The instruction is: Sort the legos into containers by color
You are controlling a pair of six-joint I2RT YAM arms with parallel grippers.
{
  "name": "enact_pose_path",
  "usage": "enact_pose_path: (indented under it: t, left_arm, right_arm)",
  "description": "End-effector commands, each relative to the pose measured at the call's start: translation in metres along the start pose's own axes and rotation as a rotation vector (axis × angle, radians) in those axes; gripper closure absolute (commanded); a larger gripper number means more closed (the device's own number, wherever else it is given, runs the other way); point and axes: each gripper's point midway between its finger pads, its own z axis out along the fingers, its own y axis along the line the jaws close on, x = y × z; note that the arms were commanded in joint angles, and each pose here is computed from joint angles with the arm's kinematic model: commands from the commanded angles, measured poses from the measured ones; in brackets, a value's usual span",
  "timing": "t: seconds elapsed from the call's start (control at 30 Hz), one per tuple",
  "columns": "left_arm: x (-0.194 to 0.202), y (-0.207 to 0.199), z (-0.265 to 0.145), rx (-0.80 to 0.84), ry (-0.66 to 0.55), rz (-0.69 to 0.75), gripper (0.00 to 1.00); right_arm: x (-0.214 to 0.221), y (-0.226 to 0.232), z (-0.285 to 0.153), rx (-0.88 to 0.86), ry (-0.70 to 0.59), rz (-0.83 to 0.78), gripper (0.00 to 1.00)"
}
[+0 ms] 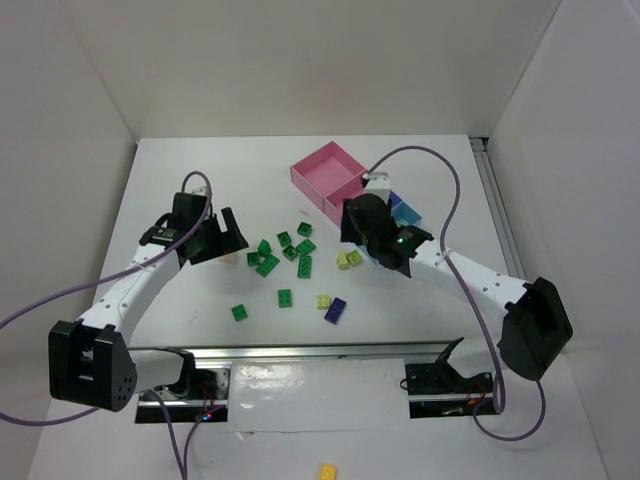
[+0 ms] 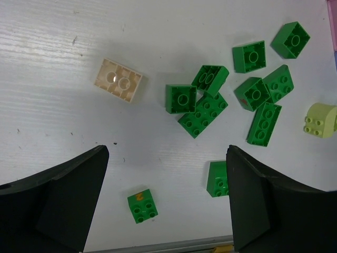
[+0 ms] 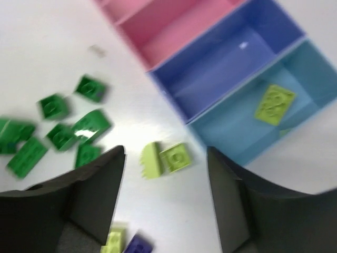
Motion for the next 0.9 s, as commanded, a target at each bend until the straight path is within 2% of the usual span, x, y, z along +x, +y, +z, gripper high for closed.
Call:
enact_pose_path:
  t: [0.0,0.03,0.13,0.27,0.5,0.73,0.87]
  left_arm:
    - [-0.006,-0.011,-0.001,0.038,0.008,-0.015,0.05]
    - [-0.006,-0.011,-0.001,0.038,0.008,-0.015,0.05]
    - [-0.009,-0.014,-0.004,0.048,-0.010,-0.023,0.05]
    - [-0.014,-0.012,-0.009,0.039,-0.039,-0.023,0.05]
    - [-0.012,-0.011,-0.009,0.035,-0.031,-0.023,0.05]
    - [-0.007,-0.009,-0.005,0.026,-0.015,-0.024,0.05]
    - [-0.007,-0.009,-0.005,0.026,-0.015,-0.024,0.05]
  right_arm:
    - [0.012,0.020,-0.017,-0.053,-0.011,-0.021,0.34]
    - [0.021,0.028,-0.017,-0.086,0.009,-0.031,0.42]
    - [0.056,0.045,-0.006,-0.119,0.090,-0.081,0.42]
    - [0.078,0.054,0.012,-0.123,0.160,-0.113,0.38]
    - [0.094,0.071,0.036,-0.135,0.209,-0.167,0.38]
    - [0.102,0.063,0.046,-0.095,0.230,-0.191,0.38]
    - [0.106,0.066,0.050,-0.101,0.238,-0.192,0.45]
